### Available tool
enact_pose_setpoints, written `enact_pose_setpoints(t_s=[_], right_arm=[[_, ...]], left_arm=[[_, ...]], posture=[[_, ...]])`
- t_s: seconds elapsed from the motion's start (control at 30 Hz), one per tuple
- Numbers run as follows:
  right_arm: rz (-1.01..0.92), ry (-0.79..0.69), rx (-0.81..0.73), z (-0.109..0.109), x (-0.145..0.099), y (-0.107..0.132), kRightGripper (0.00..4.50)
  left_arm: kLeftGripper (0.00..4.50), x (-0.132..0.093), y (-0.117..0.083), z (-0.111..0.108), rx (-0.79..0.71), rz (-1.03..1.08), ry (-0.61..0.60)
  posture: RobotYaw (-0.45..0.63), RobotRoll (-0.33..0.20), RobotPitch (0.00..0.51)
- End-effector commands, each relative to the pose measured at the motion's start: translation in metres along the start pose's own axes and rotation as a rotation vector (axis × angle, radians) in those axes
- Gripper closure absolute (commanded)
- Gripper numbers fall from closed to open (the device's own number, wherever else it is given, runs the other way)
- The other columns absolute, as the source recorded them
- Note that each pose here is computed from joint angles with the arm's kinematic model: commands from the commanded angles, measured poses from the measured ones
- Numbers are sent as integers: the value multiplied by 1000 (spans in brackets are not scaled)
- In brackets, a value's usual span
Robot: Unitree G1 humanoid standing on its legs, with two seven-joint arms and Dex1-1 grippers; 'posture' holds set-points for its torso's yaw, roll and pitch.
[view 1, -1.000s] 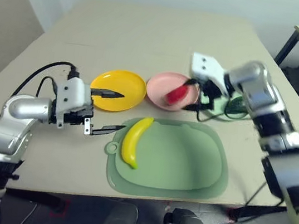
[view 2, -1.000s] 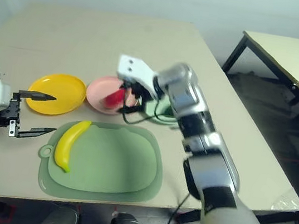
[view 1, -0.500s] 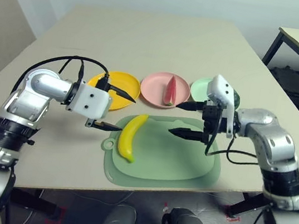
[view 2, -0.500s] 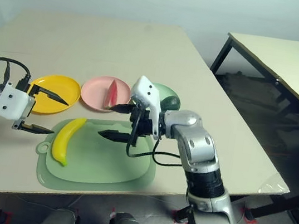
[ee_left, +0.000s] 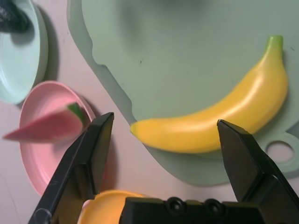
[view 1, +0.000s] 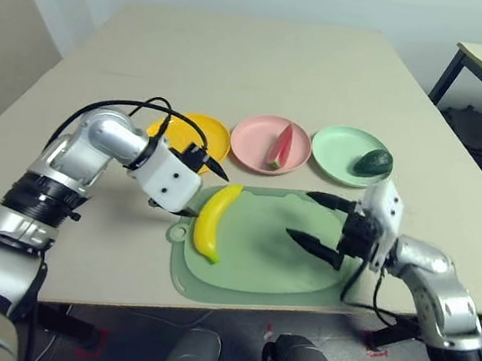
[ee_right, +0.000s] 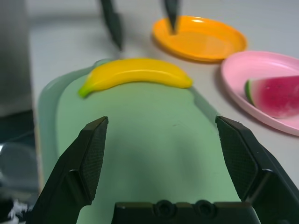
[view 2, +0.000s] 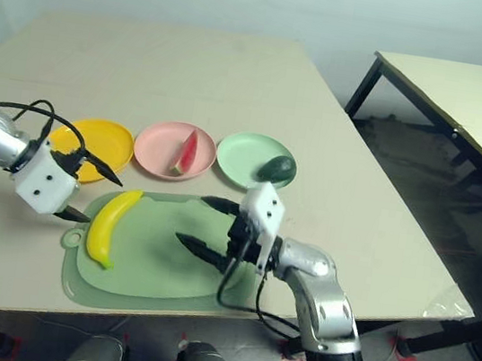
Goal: Place the fruits into color-matched plates.
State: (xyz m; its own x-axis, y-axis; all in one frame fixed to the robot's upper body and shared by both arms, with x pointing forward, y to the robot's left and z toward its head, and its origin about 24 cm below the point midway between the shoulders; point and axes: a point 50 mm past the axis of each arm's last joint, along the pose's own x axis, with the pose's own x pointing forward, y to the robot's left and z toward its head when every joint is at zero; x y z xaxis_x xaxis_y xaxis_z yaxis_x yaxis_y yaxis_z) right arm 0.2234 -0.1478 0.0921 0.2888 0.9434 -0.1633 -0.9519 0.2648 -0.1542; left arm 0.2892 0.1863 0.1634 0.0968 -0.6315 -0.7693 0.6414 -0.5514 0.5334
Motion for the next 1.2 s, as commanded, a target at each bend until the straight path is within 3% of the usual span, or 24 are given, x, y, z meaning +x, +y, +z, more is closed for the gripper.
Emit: enact_pose_setpoints(t_s=[0.03,0.37,0.57,0.87,1.2], right_arm=[[86,42,-24,-9,-4,7,14],[115,29,-20,-6,-6,6,14],[137,35,-13,-9,-4,6,14],[106,21,-3,-7,-1,2,14],[78,30,12,-7,-6,1,14]], left_arm=[[0,12,0,6,24,-74,-43],[0,10,3,7,111,-235,-7],[0,-10,29,2,212,-239,71],[0,20,11,1,266,-357,-10],[0,32,8,-7,227,-369,-19]], posture=[[39,0,2],[40,0,7],[38,0,7],[14,0,9],[-11,0,14]])
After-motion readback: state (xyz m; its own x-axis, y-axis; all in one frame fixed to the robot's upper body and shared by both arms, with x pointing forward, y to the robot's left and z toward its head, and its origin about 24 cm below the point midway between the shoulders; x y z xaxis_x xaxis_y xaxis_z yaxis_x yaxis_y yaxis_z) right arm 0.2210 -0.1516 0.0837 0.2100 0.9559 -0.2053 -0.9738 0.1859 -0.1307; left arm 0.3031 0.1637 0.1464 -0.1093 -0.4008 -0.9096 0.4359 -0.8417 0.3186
